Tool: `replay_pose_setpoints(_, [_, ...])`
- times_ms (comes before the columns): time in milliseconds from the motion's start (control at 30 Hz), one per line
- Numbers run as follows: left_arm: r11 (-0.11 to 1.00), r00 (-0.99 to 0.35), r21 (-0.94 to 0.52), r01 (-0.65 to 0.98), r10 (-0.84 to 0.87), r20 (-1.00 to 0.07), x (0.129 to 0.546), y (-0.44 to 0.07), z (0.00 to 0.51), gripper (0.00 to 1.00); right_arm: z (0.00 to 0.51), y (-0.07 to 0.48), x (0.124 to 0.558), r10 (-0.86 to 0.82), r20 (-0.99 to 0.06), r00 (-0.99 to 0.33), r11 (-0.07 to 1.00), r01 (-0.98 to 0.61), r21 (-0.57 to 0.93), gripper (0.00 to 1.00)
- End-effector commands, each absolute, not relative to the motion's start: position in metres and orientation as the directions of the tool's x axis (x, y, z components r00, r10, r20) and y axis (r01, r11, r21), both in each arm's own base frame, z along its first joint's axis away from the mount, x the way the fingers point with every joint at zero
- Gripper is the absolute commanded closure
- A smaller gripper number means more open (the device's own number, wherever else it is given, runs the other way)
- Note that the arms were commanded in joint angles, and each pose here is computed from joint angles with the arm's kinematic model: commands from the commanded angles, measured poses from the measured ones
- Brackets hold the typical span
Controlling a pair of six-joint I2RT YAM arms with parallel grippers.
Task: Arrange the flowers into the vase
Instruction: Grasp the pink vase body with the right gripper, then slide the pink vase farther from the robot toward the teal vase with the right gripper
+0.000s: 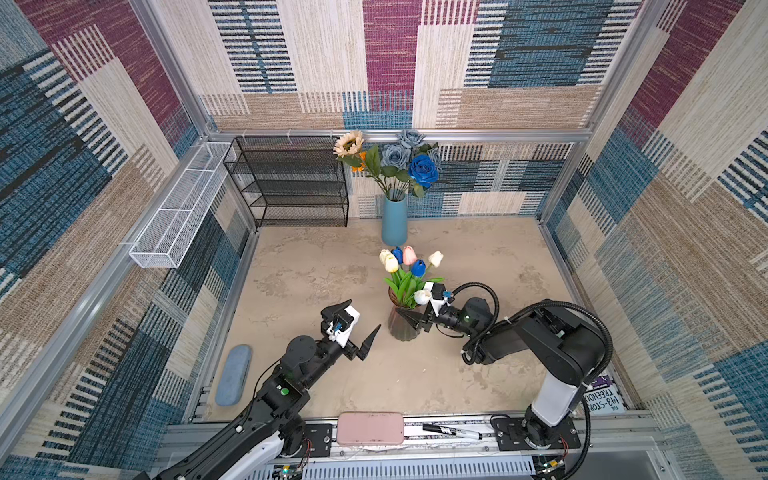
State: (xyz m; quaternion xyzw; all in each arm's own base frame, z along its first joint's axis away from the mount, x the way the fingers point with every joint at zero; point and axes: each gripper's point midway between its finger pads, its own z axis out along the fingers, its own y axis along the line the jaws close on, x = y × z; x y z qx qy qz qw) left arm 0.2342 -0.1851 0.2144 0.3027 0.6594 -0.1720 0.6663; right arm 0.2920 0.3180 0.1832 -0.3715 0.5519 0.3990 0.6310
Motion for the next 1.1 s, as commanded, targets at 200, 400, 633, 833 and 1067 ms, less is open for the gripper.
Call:
replay_pose_setpoints(200, [0.777,0.104,0.179,0.603,0.146,-0.984,0.242,-0.186,0.229,0.01,0.205,0.313,0.297,0.124,-0.978,0.167,0.453,-0.887,-0.094,0.52])
replay_pose_setpoints(400, [0.776,0.117,0.19,0.602,0.149,-0.982,0.246,-0.188,0.236,0.01,0.214,0.314,0.305,0.119,-0.969,0.216,0.475,-0.87,-0.136,0.67])
replay_pose_setpoints(633, [0.82,0.106,0.19,0.54,0.158,-0.982,0.257,-0.18,0.238,0.01,0.234,0.291,0.348,0.149,-0.965,0.215,0.52,-0.847,-0.108,0.73])
replay_pose_setpoints(833, [0.859,0.08,0.185,0.478,0.167,-0.983,0.269,-0.171,0.237,0.0,0.242,0.249,0.423,0.12,-0.962,0.244,0.623,-0.773,-0.118,0.73])
replay_pose_setpoints(1067, [0.873,0.049,0.182,0.453,0.179,-0.983,0.271,-0.165,0.231,0.01,0.248,0.199,0.518,0.09,-0.95,0.299,0.732,-0.666,-0.14,0.73])
